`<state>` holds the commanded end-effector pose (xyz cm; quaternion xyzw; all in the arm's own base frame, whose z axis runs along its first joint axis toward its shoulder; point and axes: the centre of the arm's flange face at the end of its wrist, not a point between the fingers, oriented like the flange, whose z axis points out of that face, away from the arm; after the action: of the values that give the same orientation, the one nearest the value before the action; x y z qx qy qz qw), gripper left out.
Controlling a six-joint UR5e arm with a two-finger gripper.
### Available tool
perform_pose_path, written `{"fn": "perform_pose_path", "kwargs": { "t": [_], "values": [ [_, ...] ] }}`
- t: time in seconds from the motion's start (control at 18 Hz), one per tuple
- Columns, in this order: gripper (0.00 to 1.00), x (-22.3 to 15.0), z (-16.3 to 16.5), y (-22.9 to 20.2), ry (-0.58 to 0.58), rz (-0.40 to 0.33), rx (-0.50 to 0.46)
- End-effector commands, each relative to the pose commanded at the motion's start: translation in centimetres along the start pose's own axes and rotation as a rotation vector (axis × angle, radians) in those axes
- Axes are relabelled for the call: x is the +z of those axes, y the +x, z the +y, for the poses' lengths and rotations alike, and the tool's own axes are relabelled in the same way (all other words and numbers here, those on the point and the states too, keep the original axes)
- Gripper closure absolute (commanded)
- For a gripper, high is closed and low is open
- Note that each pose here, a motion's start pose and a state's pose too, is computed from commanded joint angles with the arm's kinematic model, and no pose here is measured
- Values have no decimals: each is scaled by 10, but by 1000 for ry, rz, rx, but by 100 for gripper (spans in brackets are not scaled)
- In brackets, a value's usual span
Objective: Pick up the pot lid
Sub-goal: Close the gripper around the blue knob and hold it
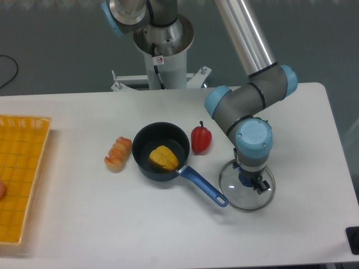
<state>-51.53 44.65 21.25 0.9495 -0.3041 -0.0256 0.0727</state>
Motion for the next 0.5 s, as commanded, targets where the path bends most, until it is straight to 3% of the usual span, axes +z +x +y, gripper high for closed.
{"fn": "perform_pose_path", "kwargs": {
  "t": [0.5],
  "values": [
    [37, -1, 1, 0, 0, 0, 2]
  ]
}}
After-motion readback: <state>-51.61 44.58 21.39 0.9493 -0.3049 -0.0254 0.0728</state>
